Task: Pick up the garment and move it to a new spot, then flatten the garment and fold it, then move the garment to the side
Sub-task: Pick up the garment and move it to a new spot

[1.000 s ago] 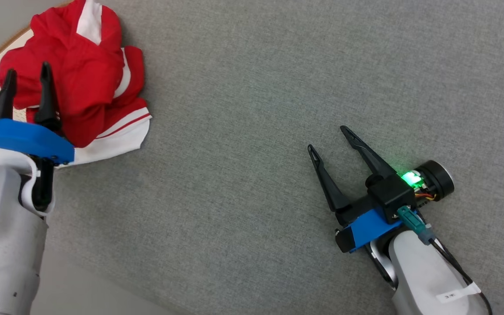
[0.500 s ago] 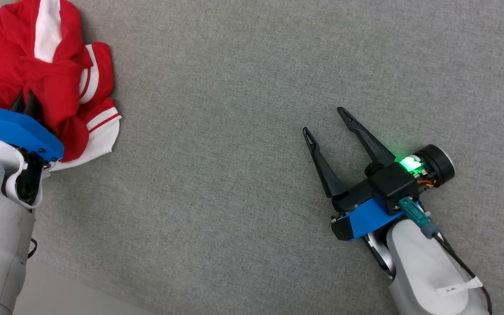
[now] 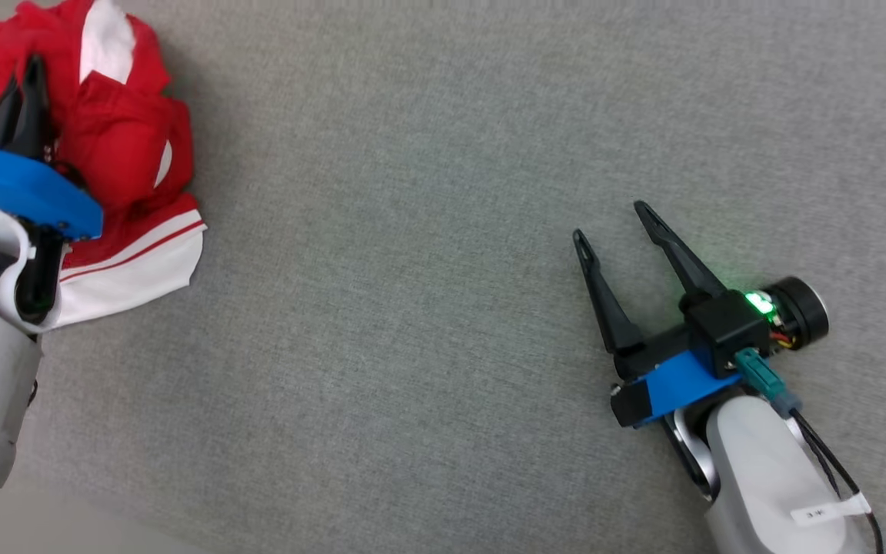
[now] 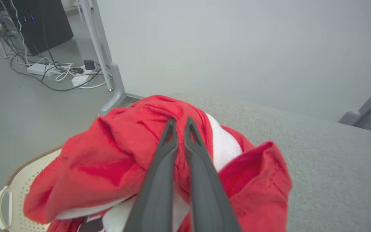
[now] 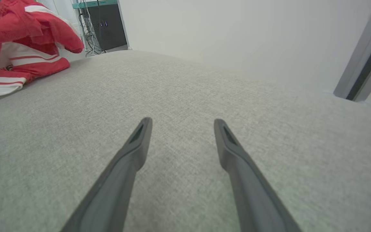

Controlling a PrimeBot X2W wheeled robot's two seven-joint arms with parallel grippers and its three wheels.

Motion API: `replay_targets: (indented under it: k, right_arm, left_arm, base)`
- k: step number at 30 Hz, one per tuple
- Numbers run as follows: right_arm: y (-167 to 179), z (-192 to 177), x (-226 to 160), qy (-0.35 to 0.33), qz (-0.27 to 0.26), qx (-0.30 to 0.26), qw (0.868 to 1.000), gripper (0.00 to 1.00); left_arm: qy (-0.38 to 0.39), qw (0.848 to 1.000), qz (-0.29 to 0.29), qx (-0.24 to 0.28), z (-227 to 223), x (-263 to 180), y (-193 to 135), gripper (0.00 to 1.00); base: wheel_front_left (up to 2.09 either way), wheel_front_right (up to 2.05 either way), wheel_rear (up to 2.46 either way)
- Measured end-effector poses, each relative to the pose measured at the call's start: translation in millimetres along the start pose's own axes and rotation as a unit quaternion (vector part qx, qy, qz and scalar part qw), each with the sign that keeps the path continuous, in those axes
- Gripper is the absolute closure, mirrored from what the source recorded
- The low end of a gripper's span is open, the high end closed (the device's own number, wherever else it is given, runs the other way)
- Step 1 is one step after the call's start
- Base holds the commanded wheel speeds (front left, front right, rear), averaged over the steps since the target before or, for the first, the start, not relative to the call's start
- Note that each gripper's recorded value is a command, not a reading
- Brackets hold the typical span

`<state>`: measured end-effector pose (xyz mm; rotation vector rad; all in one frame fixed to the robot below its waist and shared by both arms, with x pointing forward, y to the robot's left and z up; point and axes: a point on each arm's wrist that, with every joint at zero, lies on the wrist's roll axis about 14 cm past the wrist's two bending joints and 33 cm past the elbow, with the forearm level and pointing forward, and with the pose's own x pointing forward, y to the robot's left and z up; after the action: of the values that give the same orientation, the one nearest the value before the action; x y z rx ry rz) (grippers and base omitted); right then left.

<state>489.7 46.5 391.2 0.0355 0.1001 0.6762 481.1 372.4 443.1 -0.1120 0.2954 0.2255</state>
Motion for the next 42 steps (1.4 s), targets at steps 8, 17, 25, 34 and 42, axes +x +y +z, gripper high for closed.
replay_targets:
  k: [8,17,25,34,42]
  right_arm:
    - [-33,3,-42,0.015,-0.065,0.015,0.998,0.00]
    - [-91,8,-112,0.024,-0.180,0.026,0.983,0.00]
    - [-127,21,-174,0.019,-0.269,0.023,0.963,0.00]
    - [-137,33,-205,0.006,-0.308,0.024,0.951,0.00]
    - [-134,48,-199,-0.017,-0.301,0.020,0.953,0.00]
  left_arm:
    - [-0.084,0.986,-0.146,0.018,58,15,-102,1.00]
    - [-0.117,0.925,-0.360,-0.017,62,-4,-279,1.00]
    - [-0.070,0.855,-0.510,-0.056,20,-70,-406,1.00]
    - [0.008,0.820,-0.571,-0.043,-43,-129,-445,0.83]
    - [-0.025,0.898,-0.438,-0.036,-35,-80,-363,0.00]
  base:
    - [0.00,0.00,0.00]
    - [0.00,0.00,0.00]
    - [0.00,0.00,0.00]
    - [0.00,0.00,0.00]
    - [0.00,0.00,0.00]
